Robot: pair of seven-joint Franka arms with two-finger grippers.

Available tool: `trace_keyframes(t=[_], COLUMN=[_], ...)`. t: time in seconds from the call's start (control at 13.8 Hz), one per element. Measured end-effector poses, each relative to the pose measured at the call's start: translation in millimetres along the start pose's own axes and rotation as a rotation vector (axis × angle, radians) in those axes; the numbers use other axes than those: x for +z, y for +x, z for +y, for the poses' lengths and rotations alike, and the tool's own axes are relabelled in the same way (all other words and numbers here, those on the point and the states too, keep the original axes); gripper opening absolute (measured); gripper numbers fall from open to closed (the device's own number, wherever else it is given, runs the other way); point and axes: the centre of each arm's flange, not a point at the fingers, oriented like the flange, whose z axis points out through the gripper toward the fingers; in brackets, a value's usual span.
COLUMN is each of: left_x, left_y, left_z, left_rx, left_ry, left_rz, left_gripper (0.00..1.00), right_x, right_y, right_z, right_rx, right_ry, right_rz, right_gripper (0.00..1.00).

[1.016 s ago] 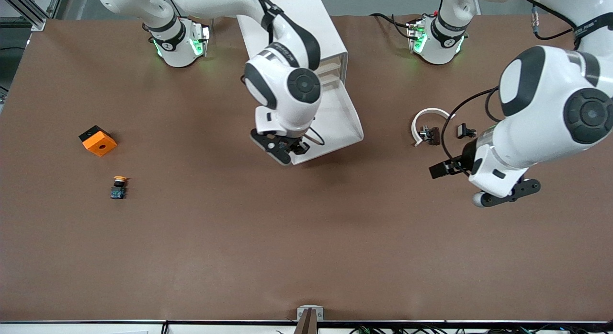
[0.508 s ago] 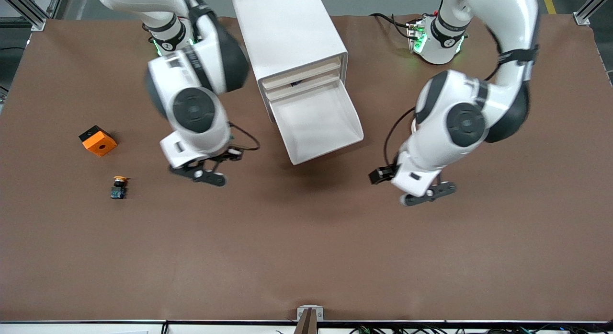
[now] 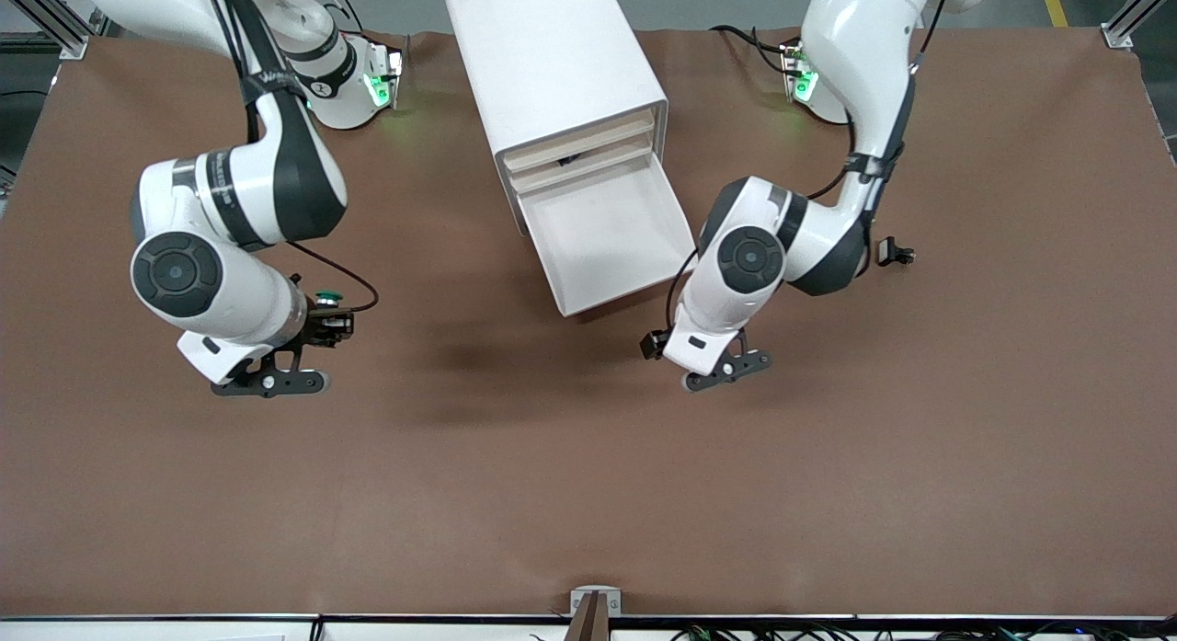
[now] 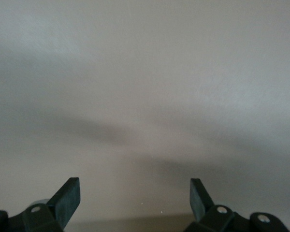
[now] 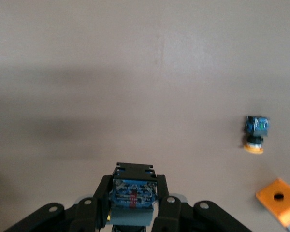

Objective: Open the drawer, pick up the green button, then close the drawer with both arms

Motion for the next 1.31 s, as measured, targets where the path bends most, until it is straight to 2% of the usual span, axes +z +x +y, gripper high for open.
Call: trace_keyframes(t=[0.36,0.73,1.09,1.31], left_x=[49,72,71,65], left_y=[-49,-103,-144,-173], left_z=[2,18,32,40], left_rx=[0.053,0.059,0.037,0.021], left_ry=[0.056,0.076,0.073,0.069], left_rz=[-0.041,-0.103,-0.139,-0.160], left_gripper=[1.00,1.00,1.00,1.00], right_x=[92,146,183,204], right_y=[-14,-32,-36,-36], right_z=[56,76,120,121], right_rx=[-0.043,-0.015,0.030,0.025], right_ry=[0.022,0.033,0.036,0.036], right_rz=[0.042,0.102,0.084,0.067], right_gripper=[0.41,0.41,0.41,0.41])
